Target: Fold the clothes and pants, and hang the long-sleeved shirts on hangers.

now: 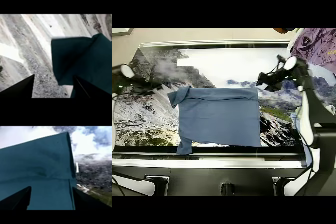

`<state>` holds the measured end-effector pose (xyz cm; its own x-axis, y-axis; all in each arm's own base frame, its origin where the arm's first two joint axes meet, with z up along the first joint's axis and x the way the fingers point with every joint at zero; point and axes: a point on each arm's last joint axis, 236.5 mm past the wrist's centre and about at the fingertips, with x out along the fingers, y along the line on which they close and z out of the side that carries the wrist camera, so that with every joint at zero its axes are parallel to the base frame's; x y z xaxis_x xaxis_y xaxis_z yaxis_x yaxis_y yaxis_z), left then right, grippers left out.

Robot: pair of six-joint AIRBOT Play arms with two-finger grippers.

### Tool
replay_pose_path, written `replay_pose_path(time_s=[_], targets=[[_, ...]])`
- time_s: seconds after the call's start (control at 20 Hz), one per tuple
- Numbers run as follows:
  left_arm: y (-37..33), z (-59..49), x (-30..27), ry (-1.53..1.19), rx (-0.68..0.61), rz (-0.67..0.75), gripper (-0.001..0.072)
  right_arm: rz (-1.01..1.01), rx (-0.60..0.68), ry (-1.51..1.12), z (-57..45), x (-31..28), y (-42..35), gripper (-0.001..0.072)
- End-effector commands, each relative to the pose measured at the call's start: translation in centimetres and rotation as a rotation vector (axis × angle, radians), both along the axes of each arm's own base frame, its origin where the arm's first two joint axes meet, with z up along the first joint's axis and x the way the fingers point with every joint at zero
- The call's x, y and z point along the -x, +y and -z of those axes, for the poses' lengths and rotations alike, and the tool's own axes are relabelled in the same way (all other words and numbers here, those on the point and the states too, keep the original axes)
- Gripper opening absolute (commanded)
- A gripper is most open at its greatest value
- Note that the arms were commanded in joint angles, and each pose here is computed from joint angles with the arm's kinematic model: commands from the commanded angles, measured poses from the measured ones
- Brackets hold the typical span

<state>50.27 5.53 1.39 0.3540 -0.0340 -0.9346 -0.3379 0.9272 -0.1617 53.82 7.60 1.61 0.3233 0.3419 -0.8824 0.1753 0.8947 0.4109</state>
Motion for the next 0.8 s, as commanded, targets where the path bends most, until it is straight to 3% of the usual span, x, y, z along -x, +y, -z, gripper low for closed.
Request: replay_pose_path(time_s=[0.0,0.05,0.1,0.15,0.25,0.5,0.75], targets=[[3.2,-3.2,5.4,0.102,0.013,0.044,0.0549,-0.11,0.016,-0.01,-4.9,3.9,-4.9,0.0605],[3.7,-4.1,6.6,0.076,0.082,0.005,0.0549,-0.144,0.024,0.018,-5.5,5.8,-6.8,0.0593],[3.8,-4.6,8.1,0.061,0.134,0.004,0.0543,-0.115,-0.054,0.021,-6.4,6.9,-7.7,0.0583],[3.5,-4.5,9.7,0.054,0.192,-0.02,0.0523,-0.141,-0.161,-0.004,-7.3,8.3,-7.4,0.0521],[2.8,-2.9,13.4,0.069,0.271,-0.064,0.0523,-0.127,-0.285,0.017,-6.5,11.7,-7.2,0.0499],[0.8,2.6,20.0,0.149,0.31,-0.142,0.0523,-0.068,-0.378,0.231,1.6,22.0,-4.3,0.0502],[0.0,4.5,21.4,0.207,0.336,-0.148,0.0524,-0.056,-0.435,0.373,7.6,29.2,-1.5,0.0503]])
